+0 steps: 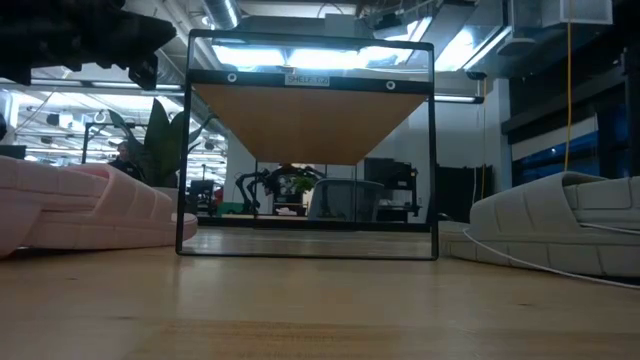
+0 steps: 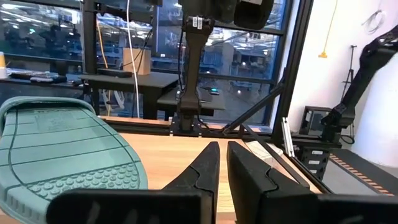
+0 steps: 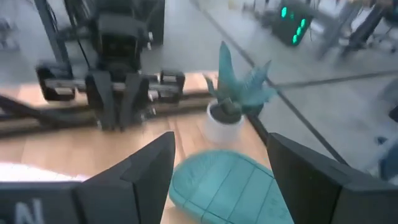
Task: Pick and place slippers onto the shelf
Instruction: Put the green pair of slippers on the shelf
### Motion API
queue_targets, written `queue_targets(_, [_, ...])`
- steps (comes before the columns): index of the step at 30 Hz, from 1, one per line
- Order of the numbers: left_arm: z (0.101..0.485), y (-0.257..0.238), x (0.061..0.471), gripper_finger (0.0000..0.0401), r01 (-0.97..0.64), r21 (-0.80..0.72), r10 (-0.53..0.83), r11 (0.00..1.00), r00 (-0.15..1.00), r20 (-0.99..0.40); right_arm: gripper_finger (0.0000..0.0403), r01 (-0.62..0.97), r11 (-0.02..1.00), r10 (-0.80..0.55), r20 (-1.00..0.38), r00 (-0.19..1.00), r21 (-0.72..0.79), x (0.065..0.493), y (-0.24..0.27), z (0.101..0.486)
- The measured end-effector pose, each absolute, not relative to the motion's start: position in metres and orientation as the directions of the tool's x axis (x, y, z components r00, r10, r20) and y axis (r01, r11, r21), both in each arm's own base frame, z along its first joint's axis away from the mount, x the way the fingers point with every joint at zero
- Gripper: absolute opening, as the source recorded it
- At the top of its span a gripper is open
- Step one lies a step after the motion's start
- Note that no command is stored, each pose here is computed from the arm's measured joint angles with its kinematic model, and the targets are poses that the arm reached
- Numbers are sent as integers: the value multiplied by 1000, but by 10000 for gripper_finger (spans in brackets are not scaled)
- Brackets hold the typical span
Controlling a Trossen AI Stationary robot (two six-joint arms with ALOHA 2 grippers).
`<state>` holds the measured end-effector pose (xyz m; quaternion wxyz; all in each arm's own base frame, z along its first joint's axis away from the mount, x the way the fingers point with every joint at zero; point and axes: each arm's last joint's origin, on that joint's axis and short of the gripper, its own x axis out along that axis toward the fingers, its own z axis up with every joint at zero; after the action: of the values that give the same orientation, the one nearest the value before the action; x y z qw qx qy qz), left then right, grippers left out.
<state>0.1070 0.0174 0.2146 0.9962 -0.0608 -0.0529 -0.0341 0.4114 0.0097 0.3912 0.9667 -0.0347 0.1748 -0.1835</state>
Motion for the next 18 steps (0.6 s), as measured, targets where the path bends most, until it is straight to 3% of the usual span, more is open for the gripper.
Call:
queue_targets(9, [216,17,108,25,81,-112,-67,990,990,123,255,251,966,-256,-75,964,-63,340,14,371])
queue_targets(18, [250,25,135,25,44,-99,-42,994,999,26,255,194,977,-203,-98,974,-92,292,13,341])
